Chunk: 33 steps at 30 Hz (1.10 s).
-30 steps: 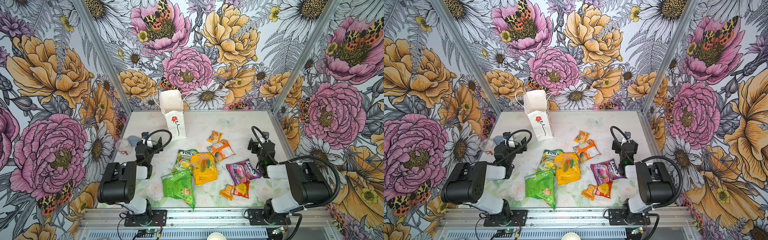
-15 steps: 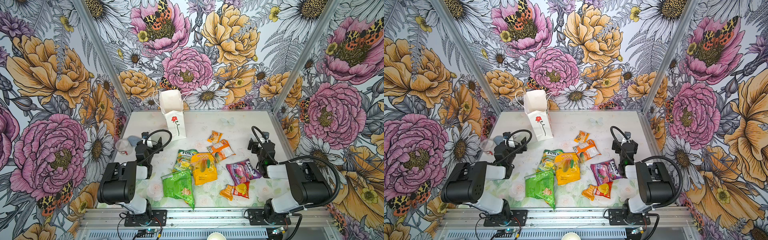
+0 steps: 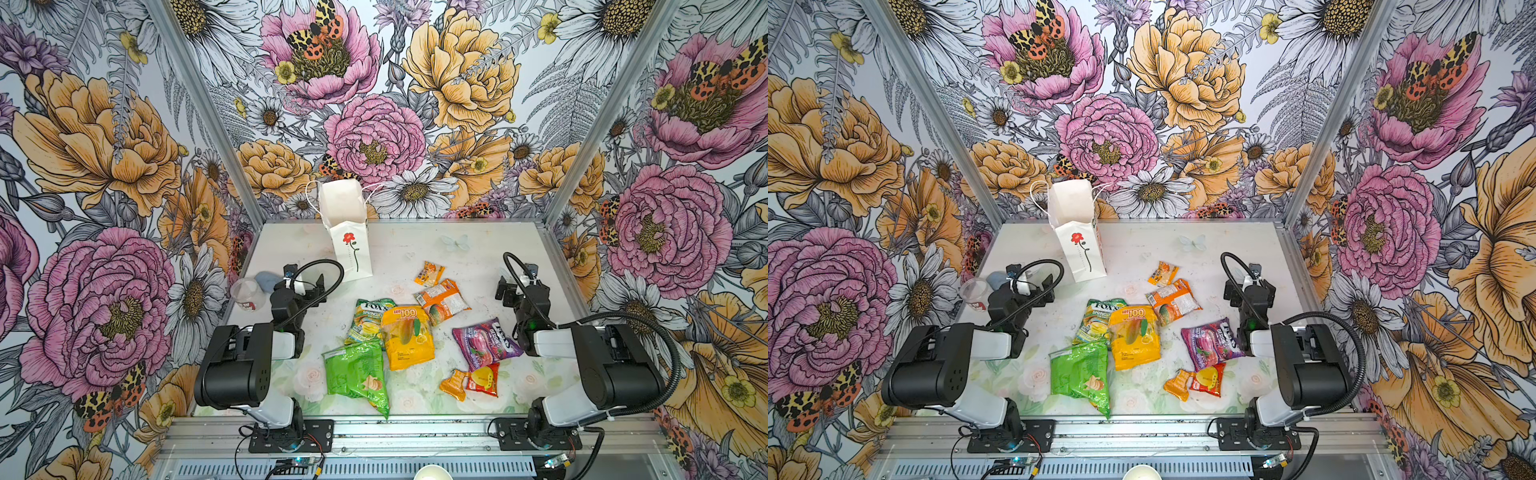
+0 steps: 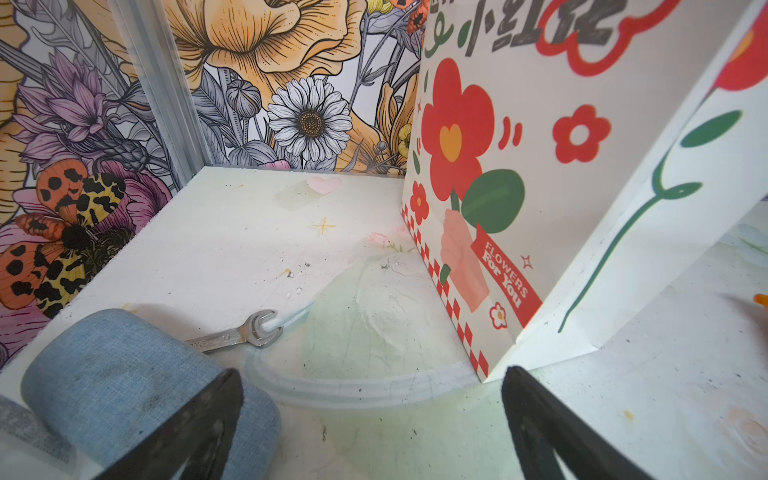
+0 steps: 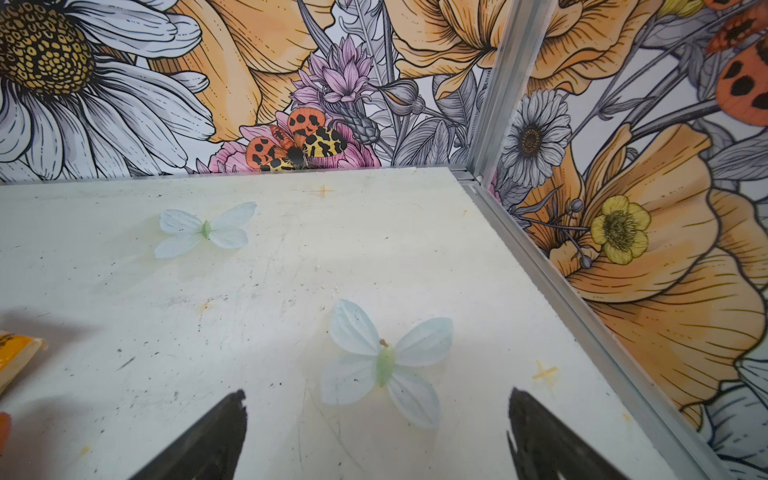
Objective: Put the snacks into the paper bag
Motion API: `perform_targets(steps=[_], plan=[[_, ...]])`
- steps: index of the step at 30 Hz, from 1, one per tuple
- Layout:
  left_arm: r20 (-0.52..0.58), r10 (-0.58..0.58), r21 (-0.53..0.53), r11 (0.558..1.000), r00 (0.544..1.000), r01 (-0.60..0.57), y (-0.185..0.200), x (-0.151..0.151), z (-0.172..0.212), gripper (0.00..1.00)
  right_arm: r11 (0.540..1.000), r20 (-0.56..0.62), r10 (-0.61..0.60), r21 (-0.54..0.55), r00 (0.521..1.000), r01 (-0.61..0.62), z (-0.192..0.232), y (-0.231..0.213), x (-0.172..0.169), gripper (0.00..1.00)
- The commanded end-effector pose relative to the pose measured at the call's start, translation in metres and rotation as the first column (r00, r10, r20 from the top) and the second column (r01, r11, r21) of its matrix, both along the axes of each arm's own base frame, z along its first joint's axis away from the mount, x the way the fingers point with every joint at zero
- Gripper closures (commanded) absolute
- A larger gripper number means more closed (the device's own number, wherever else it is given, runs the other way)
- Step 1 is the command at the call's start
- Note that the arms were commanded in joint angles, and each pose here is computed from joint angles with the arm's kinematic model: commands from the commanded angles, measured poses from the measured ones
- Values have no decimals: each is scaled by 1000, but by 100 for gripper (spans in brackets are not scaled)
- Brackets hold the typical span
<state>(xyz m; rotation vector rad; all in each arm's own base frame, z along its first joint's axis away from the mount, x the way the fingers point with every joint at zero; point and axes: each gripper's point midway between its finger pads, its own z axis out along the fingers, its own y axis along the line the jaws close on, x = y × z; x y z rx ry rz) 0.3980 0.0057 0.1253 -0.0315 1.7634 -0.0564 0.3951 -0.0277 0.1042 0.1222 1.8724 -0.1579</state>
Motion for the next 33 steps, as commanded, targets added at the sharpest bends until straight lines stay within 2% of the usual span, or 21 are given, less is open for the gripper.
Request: perform_targets(steps=[1,5,7,11,13,15,17,20,23,24,26,29,31,33], plan=[[117,-19,74,997,993,10,-15,-18,32,1,993,41,119,-13,992,-118,13,18,1,0],[189,21,136,990,982,-47,-23,-38,52,1,992,82,123,-27,989,-121,27,20,-10,0],[219,106,125,983,970,-136,-13,-47,62,1,993,79,112,-32,991,-110,35,19,-15,0],[271,204,87,968,941,-234,-5,-67,86,1,995,94,92,-39,991,-89,53,18,-27,0],[271,281,-28,958,921,-284,2,-75,105,1,995,114,100,-24,988,-98,69,23,-34,0],[210,343,-132,938,915,-322,11,-80,117,1,993,137,114,14,984,-117,87,28,-42,0],[138,347,-183,930,928,-320,9,-81,129,1,991,138,95,79,986,-106,102,29,-51,0],[86,349,-289,905,933,-311,3,-83,151,1,985,161,17,169,987,-44,131,20,-67,0],[-8,395,-452,818,919,-356,9,-89,161,1,977,157,-15,213,987,-19,154,16,-76,0],[-29,388,-478,804,921,-353,9,-90,165,2,972,150,-26,235,988,-10,160,15,-79,0],[-38,328,-537,790,944,-296,6,-92,180,1,952,125,-43,307,991,2,169,15,-83,0],[-102,336,-639,699,936,-320,21,-109,189,1,890,84,-22,457,996,-19,173,26,-89,0],[-4,249,-619,760,969,-198,22,-119,216,1,845,128,102,513,986,-154,179,47,-89,0],[64,286,-640,747,956,-181,36,-131,228,1,812,160,179,533,971,-237,183,60,-90,0]])
